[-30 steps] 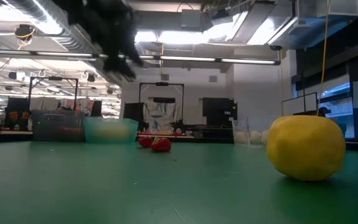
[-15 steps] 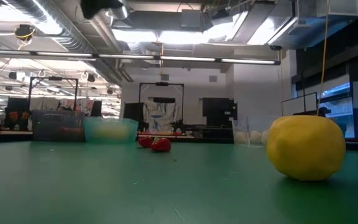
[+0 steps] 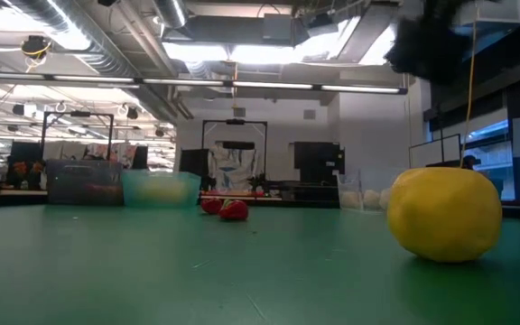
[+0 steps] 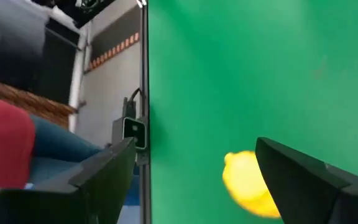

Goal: Sort produce into baskets
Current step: Put the lemon into the transparent light blue bin

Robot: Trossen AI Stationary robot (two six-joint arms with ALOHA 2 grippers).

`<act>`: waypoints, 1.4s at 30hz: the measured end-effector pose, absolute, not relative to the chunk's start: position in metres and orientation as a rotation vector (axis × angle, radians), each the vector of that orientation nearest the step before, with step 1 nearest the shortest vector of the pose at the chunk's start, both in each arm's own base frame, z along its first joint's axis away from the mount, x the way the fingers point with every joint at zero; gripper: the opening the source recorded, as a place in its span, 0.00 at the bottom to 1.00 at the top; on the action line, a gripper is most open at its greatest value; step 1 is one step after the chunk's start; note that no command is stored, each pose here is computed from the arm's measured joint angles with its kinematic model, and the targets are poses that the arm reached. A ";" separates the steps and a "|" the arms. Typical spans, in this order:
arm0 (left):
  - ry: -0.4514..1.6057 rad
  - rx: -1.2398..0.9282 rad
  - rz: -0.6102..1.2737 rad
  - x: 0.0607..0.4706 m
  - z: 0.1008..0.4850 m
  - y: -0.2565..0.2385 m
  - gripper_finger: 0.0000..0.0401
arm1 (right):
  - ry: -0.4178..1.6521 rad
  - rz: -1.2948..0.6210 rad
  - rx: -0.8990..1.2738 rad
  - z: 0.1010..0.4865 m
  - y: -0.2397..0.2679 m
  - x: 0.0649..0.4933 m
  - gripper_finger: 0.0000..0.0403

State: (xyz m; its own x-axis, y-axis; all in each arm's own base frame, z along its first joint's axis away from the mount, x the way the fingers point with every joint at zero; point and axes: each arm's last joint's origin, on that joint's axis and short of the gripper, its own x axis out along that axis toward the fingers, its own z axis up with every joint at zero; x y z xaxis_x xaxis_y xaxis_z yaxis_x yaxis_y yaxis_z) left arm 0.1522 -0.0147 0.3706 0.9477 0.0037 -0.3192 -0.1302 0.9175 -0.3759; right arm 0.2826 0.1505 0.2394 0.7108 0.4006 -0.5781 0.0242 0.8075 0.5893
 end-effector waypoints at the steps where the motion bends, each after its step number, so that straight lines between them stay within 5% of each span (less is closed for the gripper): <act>1: 0.332 -0.404 0.068 0.152 0.369 -0.015 0.76 | 0.753 0.219 0.633 0.232 0.154 0.279 0.82; 13: 0.407 -0.414 0.077 0.149 0.363 -0.017 0.76 | 0.825 0.245 0.760 0.176 0.191 0.276 0.82; 26: 0.430 -0.401 0.083 0.148 0.361 -0.017 0.76 | 0.919 0.199 0.700 0.160 0.193 0.271 0.82; 42: 0.410 -0.396 0.157 0.148 0.361 -0.015 0.76 | 0.725 0.029 0.633 0.150 0.103 0.328 0.82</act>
